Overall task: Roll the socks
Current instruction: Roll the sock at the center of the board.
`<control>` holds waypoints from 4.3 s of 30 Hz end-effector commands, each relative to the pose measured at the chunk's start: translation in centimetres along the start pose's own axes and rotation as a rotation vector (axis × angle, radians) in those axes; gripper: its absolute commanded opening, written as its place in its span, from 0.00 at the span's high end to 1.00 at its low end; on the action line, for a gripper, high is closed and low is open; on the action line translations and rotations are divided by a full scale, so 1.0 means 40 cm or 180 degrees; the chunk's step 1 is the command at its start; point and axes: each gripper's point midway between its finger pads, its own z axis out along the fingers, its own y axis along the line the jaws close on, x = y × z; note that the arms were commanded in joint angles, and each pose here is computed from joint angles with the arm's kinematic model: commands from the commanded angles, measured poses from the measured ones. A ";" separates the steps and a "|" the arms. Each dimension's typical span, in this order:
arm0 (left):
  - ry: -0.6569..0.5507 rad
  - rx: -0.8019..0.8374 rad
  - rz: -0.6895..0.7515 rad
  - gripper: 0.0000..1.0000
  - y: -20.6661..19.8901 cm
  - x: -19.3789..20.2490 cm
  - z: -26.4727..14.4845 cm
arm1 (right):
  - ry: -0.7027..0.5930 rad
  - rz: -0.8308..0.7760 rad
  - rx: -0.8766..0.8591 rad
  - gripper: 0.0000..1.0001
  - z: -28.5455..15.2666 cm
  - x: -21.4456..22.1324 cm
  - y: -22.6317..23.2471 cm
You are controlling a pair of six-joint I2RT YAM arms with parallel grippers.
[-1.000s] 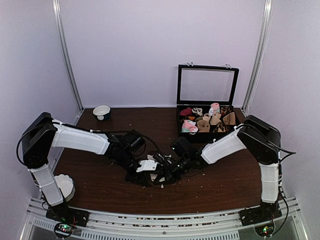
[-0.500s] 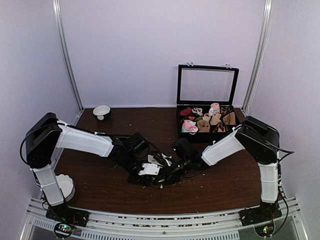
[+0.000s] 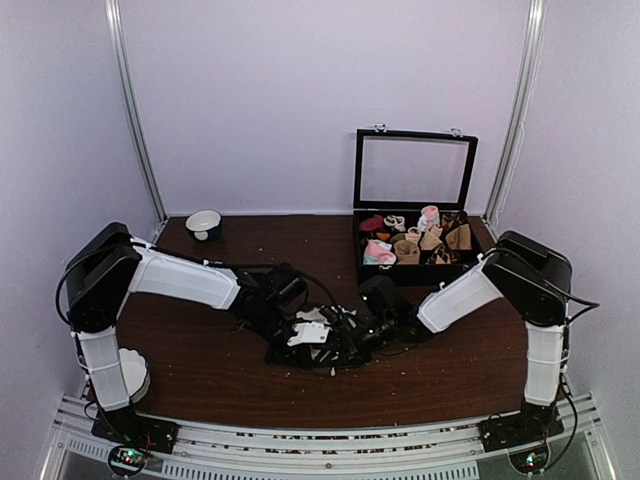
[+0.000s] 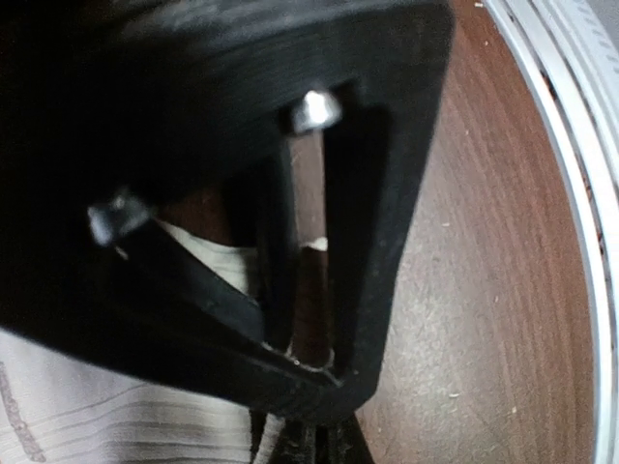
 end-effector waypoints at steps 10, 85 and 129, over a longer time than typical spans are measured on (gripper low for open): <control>0.0024 0.1064 -0.1235 1.00 -0.059 0.087 0.042 | -0.0360 -0.0470 0.0852 0.52 -0.138 0.056 -0.062; -0.0570 0.0930 -0.1420 0.55 0.035 0.036 -0.111 | 0.0433 -0.3161 0.1611 1.00 0.025 0.109 -0.070; 0.0203 0.0253 -0.0210 1.00 -0.003 0.079 0.015 | 0.0306 -0.0065 0.0844 0.54 0.000 0.066 -0.187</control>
